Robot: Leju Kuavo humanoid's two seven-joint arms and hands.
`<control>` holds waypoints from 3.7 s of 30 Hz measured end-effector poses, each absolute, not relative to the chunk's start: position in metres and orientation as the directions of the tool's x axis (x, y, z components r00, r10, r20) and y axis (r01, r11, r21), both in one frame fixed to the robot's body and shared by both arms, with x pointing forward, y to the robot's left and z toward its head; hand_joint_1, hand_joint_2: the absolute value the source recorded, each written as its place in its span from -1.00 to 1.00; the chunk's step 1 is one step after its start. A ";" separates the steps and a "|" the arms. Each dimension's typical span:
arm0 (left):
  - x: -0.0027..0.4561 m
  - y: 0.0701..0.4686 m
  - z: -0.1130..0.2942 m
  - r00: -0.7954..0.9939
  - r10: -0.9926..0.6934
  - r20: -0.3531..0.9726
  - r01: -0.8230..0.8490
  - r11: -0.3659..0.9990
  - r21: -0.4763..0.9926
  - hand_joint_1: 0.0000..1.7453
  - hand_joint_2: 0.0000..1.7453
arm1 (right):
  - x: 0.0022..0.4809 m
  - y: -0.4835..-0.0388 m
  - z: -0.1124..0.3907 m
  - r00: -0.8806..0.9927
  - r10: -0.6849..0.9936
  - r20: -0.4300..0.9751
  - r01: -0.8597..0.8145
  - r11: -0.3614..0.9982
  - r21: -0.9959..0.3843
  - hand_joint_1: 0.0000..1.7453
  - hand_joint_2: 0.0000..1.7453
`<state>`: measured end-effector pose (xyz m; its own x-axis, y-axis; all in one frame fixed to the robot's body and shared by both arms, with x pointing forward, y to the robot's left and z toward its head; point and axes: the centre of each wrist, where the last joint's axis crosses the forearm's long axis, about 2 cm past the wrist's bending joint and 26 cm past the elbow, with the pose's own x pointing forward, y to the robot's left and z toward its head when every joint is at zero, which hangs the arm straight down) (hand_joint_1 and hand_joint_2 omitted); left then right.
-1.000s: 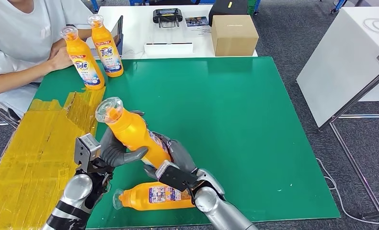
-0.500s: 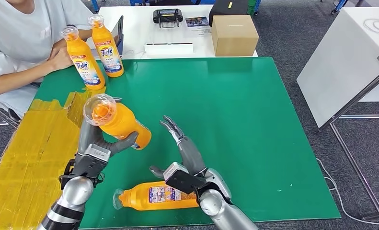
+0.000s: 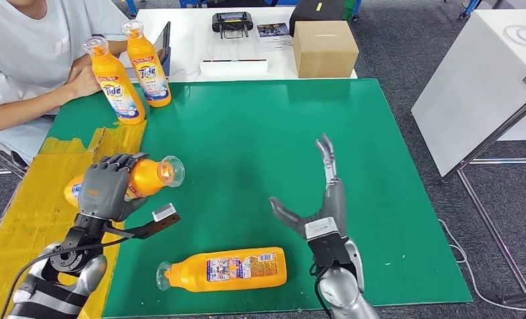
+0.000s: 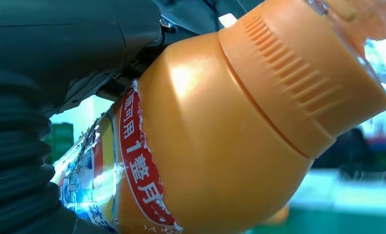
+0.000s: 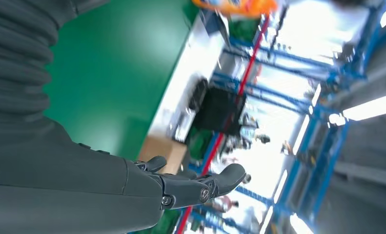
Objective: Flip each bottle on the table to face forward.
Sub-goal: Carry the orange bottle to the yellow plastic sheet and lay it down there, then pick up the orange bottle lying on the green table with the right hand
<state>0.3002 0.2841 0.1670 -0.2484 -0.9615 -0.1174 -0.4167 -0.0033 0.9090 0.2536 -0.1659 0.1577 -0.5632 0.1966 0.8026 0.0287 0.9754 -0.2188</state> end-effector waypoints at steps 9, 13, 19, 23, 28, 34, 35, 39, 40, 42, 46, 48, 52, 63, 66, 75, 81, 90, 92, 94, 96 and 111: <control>0.308 0.313 0.144 -0.192 -0.955 -0.228 -0.214 -0.186 0.959 1.00 1.00 | 0.249 -0.179 0.168 -0.588 0.208 0.782 0.087 0.977 -0.194 -1.00 1.00; 0.309 0.324 0.138 -0.189 -0.949 -0.252 -0.172 -0.221 0.960 1.00 1.00 | 0.249 -0.182 0.169 -0.589 0.213 0.780 0.094 0.976 -0.196 -1.00 1.00; 0.310 0.330 0.129 -0.195 -0.943 -0.269 -0.129 -0.247 0.960 0.00 1.00 | 0.250 -0.182 0.169 -0.591 0.221 0.776 0.094 0.974 -0.205 -1.00 1.00; 0.311 0.328 0.119 -0.193 -0.943 -0.271 -0.147 -0.245 0.958 -1.00 1.00 | 0.251 -0.181 0.171 -0.595 0.223 0.772 0.081 0.973 -0.218 -1.00 1.00; 0.313 0.317 0.110 -0.195 -0.947 -0.254 -0.199 -0.216 0.956 -1.00 1.00 | 0.254 -0.176 0.174 -0.599 0.222 0.769 0.055 0.970 -0.236 -1.00 1.00; 0.314 0.309 0.104 -0.197 -0.951 -0.239 -0.192 -0.202 0.960 -1.00 1.00 | 0.254 -0.170 0.173 -0.596 0.219 0.772 0.028 0.967 -0.253 -1.00 1.00; 0.314 0.308 0.103 -0.196 -0.951 -0.237 -0.190 -0.200 0.961 -1.00 1.00 | 0.254 -0.170 0.172 -0.596 0.219 0.773 0.025 0.967 -0.255 -1.00 1.00; 0.314 0.306 0.100 -0.194 -0.954 -0.229 -0.176 -0.195 0.965 -1.00 1.00 | 0.254 -0.168 0.171 -0.592 0.221 0.775 0.017 0.965 -0.262 -1.00 1.00; 0.314 0.305 0.099 -0.194 -0.954 -0.227 -0.173 -0.195 0.965 -1.00 1.00 | 0.254 -0.168 0.171 -0.591 0.221 0.776 0.016 0.965 -0.263 -1.00 1.00; 0.314 0.305 0.098 -0.193 -0.955 -0.225 -0.168 -0.193 0.967 -1.00 1.00 | 0.254 -0.167 0.170 -0.591 0.220 0.776 0.013 0.965 -0.264 -1.00 1.00; 0.314 0.304 0.095 -0.193 -0.956 -0.223 -0.158 -0.194 0.968 -1.00 0.00 | 0.253 -0.167 0.170 -0.590 0.222 0.777 0.012 0.964 -0.266 -1.00 1.00; 0.314 0.305 0.094 -0.190 -0.956 -0.223 -0.146 -0.197 0.969 -1.00 -1.00 | 0.253 -0.167 0.170 -0.588 0.224 0.777 0.011 0.963 -0.269 -1.00 1.00; 0.313 0.306 0.091 -0.184 -0.961 -0.205 -0.136 -0.182 0.974 -1.00 1.00 | 0.253 -0.166 0.170 -0.584 0.231 0.778 0.006 0.960 -0.280 -1.00 1.00; 0.295 0.279 0.115 -0.447 -0.765 0.463 -0.228 0.598 0.769 -1.00 1.00 | 0.251 -0.147 0.162 -0.614 0.427 0.663 -0.103 0.790 -0.604 -1.00 1.00; 0.289 0.268 0.134 -0.540 -0.555 0.633 -0.174 0.809 0.561 -1.00 1.00 | 0.251 -0.131 0.157 -0.667 0.446 0.596 -0.184 0.677 -0.712 -1.00 1.00; 0.289 0.262 0.157 -0.624 -0.392 0.676 -0.169 0.912 0.373 -1.00 1.00 | 0.253 -0.106 0.128 -0.727 0.447 0.520 -0.361 0.396 -0.845 -1.00 1.00; 0.289 0.260 0.158 -0.625 -0.375 0.684 -0.176 0.922 0.345 -1.00 1.00 | 0.258 -0.104 0.113 -0.722 0.475 0.503 -0.410 0.292 -0.864 -1.00 1.00; 0.290 0.259 0.156 -0.621 -0.362 0.695 -0.176 0.929 0.326 -1.00 1.00 | 0.265 -0.104 0.102 -0.726 0.497 0.474 -0.451 0.175 -0.875 -1.00 1.00; 0.290 0.259 0.156 -0.621 -0.361 0.696 -0.176 0.929 0.325 -1.00 1.00 | 0.266 -0.104 0.101 -0.728 0.498 0.472 -0.457 0.162 -0.875 -1.00 1.00; 0.291 0.258 0.156 -0.620 -0.358 0.699 -0.175 0.931 0.321 -1.00 1.00 | 0.267 -0.104 0.100 -0.727 0.491 0.479 -0.472 0.149 -0.869 -1.00 1.00; 0.292 0.258 0.156 -0.619 -0.352 0.703 -0.173 0.933 0.315 -1.00 1.00 | 0.267 -0.103 0.098 -0.724 0.479 0.497 -0.497 0.138 -0.857 -1.00 1.00; 0.298 0.256 0.155 -0.613 -0.337 0.715 -0.174 0.940 0.294 -1.00 1.00 | 0.277 -0.110 0.088 -0.734 0.527 0.428 -0.501 0.004 -0.865 -1.00 1.00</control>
